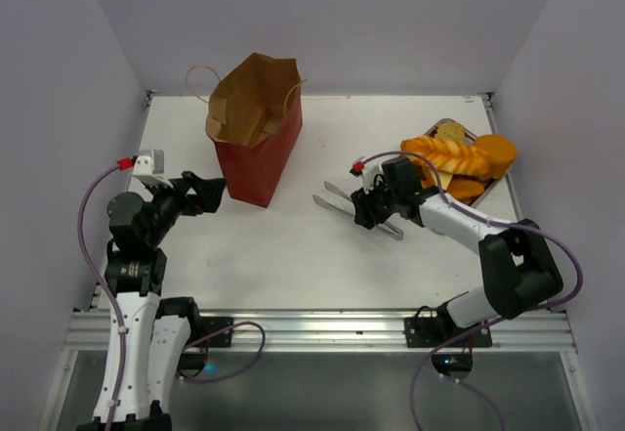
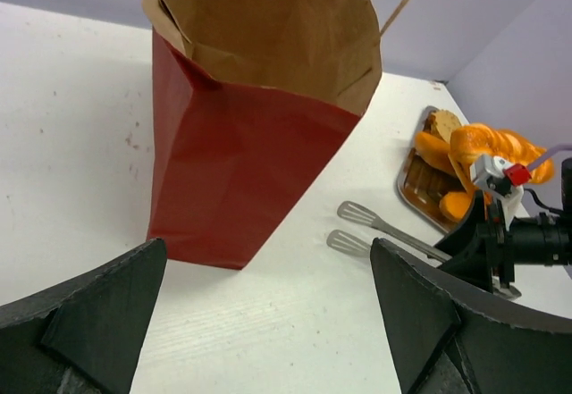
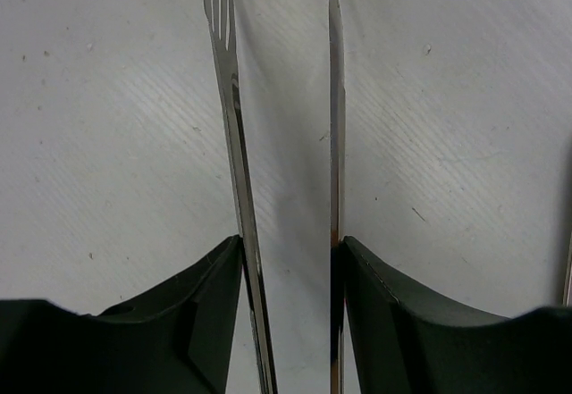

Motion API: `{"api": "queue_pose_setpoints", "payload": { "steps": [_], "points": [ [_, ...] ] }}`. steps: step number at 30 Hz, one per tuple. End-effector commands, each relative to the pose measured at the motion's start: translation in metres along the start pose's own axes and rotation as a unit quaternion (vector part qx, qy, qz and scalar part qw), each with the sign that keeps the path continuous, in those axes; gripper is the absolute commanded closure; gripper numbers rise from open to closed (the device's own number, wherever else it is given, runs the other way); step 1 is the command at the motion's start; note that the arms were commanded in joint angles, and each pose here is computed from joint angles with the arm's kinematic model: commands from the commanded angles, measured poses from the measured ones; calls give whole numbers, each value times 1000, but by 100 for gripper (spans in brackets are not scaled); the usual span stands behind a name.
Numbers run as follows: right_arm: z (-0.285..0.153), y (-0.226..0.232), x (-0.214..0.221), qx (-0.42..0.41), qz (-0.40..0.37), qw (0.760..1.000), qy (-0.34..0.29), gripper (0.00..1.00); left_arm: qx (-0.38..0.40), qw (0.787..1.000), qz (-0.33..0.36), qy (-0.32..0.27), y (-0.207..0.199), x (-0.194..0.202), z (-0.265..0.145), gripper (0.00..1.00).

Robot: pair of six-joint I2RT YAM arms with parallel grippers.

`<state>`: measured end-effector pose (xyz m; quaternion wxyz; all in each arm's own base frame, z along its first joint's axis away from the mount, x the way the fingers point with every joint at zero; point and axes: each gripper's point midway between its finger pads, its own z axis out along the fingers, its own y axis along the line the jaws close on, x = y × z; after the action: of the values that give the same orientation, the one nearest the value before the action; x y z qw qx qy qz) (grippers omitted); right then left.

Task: Take the fake bread out of the paper bag

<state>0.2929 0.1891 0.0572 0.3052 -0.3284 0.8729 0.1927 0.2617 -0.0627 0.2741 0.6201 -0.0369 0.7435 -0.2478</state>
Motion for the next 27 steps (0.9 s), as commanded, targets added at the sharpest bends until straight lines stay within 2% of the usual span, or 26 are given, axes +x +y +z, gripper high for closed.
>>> {"api": "queue_pose_setpoints", "payload": {
  "steps": [1, 5, 9, 10, 11, 12, 16, 18, 19, 24, 27],
  "points": [
    [1, -5, -15, 9, -14, 1000, -23, 49, 34, 999, -8, 17, -10, 12, -3, 1],
    [6, -6, -8, 5, -19, 1000, -1, 47, 54, 998, -12, 33, -15, 24, -5, 0],
    [8, -6, -2, -1, -25, 1000, 17, 41, 59, 997, -14, 48, -14, 37, -7, 0],
    [8, -6, 1, -2, -26, 999, 24, 38, 59, 997, -16, 53, -13, 40, -8, 0],
    [7, -6, 0, -2, -27, 999, 24, 26, 63, 996, -17, 55, -15, 41, -8, 1],
    [7, -6, -1, -2, -31, 999, 24, 22, 66, 996, -16, 57, -16, 43, -9, 0],
    [-9, -10, -13, 14, -40, 999, 23, 10, 85, 994, -17, 73, -22, 51, -12, 0],
    [-28, -16, -37, 43, -42, 998, -6, 7, 112, 990, -17, 88, -32, 57, -15, 1],
    [-36, -18, -40, 54, -38, 998, -4, 1, 119, 988, -16, 93, -35, 58, -16, 1],
    [-86, -39, -70, 153, -23, 987, -30, 1, 141, 983, -6, 119, -43, 70, -21, 0],
    [-117, -47, -78, 196, -43, 979, -40, 1, 141, 982, -6, 127, -42, 79, -23, 0]
  ]
}}
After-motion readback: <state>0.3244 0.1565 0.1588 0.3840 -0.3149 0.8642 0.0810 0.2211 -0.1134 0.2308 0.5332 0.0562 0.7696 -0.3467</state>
